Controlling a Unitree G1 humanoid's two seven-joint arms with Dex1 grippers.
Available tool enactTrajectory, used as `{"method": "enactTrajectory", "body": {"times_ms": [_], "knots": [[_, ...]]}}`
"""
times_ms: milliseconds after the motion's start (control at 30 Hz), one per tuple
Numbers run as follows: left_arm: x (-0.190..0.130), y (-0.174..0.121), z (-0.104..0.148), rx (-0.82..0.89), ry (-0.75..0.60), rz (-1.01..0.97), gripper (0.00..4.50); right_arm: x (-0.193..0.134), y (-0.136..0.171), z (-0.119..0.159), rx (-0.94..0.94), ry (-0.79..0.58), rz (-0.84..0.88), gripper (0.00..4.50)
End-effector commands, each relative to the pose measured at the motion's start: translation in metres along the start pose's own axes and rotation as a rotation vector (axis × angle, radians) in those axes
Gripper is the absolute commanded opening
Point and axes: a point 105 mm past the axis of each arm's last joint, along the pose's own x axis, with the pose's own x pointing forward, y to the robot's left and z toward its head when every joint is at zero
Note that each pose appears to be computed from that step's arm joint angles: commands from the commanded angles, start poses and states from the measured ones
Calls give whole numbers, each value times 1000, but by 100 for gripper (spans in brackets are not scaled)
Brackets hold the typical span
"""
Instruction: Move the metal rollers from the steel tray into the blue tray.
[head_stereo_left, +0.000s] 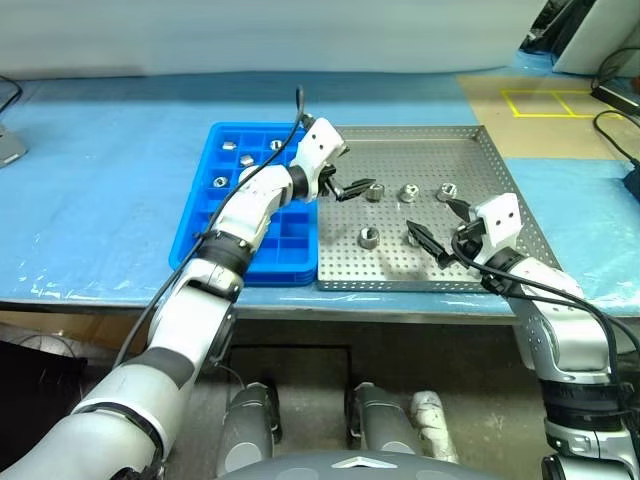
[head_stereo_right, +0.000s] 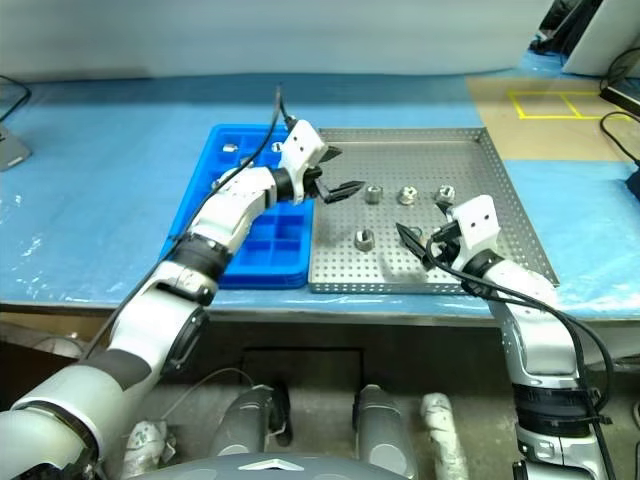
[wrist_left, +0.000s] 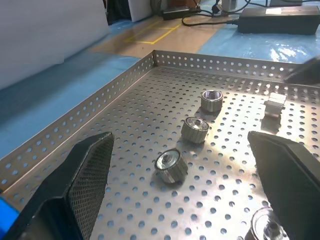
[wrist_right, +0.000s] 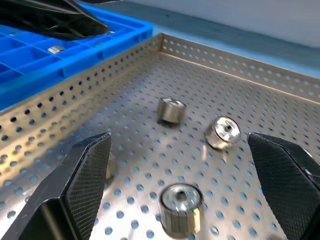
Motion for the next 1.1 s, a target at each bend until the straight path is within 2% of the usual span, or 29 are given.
{"method": "enactTrajectory", "body": {"times_ms": [33,100,200,567,733,967,1100], "knots": [[9,11,-2,24,68,67,449,-9,-2,15,-26,-48,-40,450],[15,13,-14,7,157,105,449,-13,-2,9,-28,-29,-51,450],[17,15,-23,17,212,150,449,-15,0,6,-27,-20,-52,450],[27,4,-16,-66,177,113,449,-22,4,-1,-27,2,-64,450],[28,-15,-14,-165,144,-56,449,-30,3,-9,-29,30,-85,450],[19,-46,-21,-135,157,-332,449,-32,5,-9,-35,33,-92,450],[8,-59,-39,-46,224,-448,449,-36,7,-10,-31,43,-99,450]]}}
